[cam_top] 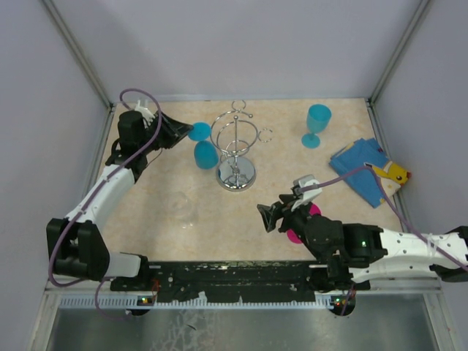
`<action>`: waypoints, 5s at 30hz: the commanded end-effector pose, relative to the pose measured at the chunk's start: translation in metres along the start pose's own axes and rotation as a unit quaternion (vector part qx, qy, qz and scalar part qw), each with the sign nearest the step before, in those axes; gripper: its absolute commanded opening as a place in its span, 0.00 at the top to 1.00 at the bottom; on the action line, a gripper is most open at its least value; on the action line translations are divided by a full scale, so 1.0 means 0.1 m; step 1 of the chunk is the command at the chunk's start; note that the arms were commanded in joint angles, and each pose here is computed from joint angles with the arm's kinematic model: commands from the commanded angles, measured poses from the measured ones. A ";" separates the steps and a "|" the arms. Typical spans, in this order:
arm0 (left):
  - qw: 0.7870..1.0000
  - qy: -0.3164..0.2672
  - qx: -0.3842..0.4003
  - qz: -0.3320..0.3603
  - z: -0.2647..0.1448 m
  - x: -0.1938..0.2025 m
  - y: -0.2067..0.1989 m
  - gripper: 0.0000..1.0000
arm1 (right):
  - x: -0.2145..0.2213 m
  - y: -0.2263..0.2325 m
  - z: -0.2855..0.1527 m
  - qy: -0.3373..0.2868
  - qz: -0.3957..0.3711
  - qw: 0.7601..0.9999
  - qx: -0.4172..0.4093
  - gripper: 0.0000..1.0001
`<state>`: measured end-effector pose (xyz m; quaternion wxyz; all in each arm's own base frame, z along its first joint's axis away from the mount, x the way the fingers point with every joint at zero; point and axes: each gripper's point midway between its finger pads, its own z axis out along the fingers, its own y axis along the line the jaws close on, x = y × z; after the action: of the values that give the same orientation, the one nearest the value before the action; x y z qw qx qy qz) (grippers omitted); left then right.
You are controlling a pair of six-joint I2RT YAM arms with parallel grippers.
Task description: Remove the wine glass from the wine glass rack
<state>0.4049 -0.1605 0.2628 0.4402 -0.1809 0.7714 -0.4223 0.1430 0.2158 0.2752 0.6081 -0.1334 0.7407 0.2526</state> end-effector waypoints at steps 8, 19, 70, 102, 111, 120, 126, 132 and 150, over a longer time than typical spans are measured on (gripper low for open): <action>0.999 0.012 0.033 0.001 0.00 -0.02 -0.18 0.76 | 0.01 -0.21 -0.09 -0.026 0.055 0.998 0.022 0.31; 0.999 0.009 0.039 0.002 -0.08 -0.05 -0.28 0.95 | 0.05 -0.24 -0.09 -0.023 0.053 0.998 0.026 0.31; 0.873 -0.215 -0.368 0.236 -0.52 -1.87 0.59 1.00 | 0.21 -0.37 -0.16 -0.026 0.076 0.997 0.015 0.31; 0.553 -0.048 -0.717 0.420 -0.14 -1.74 2.81 1.00 | 0.39 -0.62 -0.30 -0.032 0.103 0.994 0.006 0.30; 0.522 0.019 -0.715 0.465 0.09 -1.50 3.14 1.00 | 0.41 -0.68 -0.33 -0.034 0.107 0.994 0.007 0.30; 0.485 0.072 -0.701 0.518 0.29 -1.23 3.37 1.00 | 0.40 -0.72 -0.34 -0.041 0.112 0.993 0.008 0.30; 0.485 0.088 -0.687 0.534 0.36 -1.12 3.42 1.00 | 0.43 -0.74 -0.35 -0.039 0.110 0.993 0.009 0.30; 0.482 0.100 -0.670 0.556 0.48 -0.99 3.43 1.00 | 0.43 -0.77 -0.37 -0.045 0.119 0.992 0.007 0.30; 0.492 0.105 -0.648 0.572 0.66 -0.79 3.44 0.81 | 0.42 -0.77 -0.37 -0.048 0.118 0.992 0.004 0.30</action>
<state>0.5315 0.0718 0.0383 0.2444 0.0928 0.7830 0.5644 0.1409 0.1372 0.2164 0.6049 -0.0425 0.7293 0.3168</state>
